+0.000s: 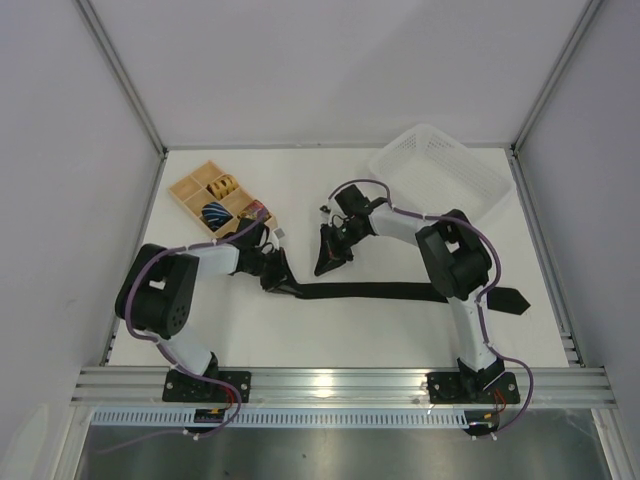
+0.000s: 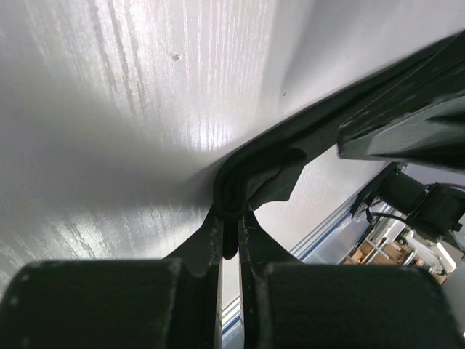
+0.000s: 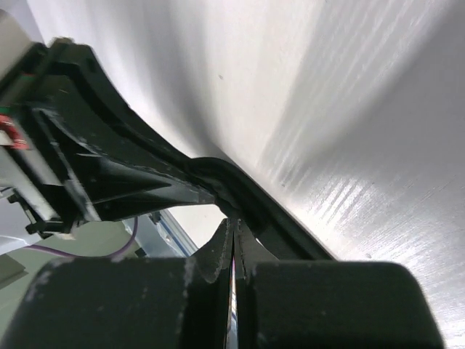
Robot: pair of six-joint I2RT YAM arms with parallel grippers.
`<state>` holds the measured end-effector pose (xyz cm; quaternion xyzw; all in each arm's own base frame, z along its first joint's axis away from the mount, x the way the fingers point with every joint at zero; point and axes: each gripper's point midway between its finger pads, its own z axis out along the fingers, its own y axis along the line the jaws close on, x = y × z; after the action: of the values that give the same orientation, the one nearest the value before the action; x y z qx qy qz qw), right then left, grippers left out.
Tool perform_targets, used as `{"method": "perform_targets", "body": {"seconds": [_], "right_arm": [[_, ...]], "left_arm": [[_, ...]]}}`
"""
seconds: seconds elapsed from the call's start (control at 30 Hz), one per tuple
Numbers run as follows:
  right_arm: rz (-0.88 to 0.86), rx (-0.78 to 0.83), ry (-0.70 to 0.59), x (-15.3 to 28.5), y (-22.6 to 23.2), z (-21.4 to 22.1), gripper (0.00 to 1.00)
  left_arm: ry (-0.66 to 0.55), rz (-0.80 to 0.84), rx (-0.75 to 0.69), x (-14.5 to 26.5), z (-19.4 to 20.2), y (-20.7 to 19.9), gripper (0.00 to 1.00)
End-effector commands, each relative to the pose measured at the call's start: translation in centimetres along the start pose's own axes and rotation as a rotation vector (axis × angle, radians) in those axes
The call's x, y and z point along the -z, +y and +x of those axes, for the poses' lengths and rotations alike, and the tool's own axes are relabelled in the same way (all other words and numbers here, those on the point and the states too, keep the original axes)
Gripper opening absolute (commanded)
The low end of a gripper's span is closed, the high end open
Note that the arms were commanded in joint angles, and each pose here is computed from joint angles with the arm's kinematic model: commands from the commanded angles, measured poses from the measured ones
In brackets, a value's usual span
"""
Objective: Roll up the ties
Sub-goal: Roll the tie
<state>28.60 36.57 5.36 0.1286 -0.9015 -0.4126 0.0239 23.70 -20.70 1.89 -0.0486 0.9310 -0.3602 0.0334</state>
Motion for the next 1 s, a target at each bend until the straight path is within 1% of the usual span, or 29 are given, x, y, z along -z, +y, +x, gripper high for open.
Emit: {"method": "perform_targets", "body": {"seconds": [0.0,0.17,0.37,0.77,0.97], "right_arm": [[0.005,0.026,-0.01,0.3,1.1,0.7,0.0],[-0.002,0.043,0.021,-0.5,1.7,2.0,0.0],[0.024,0.058,0.011,-0.9,1.7,2.2,0.0],[0.125,0.081,0.011,-1.5,-1.1,2.3,0.0],[0.116,0.075,0.01,-2.2,-1.3,1.9,0.0]], "left_arm": [[-0.072,0.017,-0.012,0.7,-1.1,-1.2,0.01],[-0.104,0.008,0.01,1.2,-1.4,-1.5,0.01],[-0.091,-0.006,0.035,0.8,-1.4,-1.1,0.01],[-0.103,-0.014,0.053,1.2,-1.3,-1.4,0.01],[-0.124,-0.002,0.033,1.9,-1.7,-3.8,0.01]]}}
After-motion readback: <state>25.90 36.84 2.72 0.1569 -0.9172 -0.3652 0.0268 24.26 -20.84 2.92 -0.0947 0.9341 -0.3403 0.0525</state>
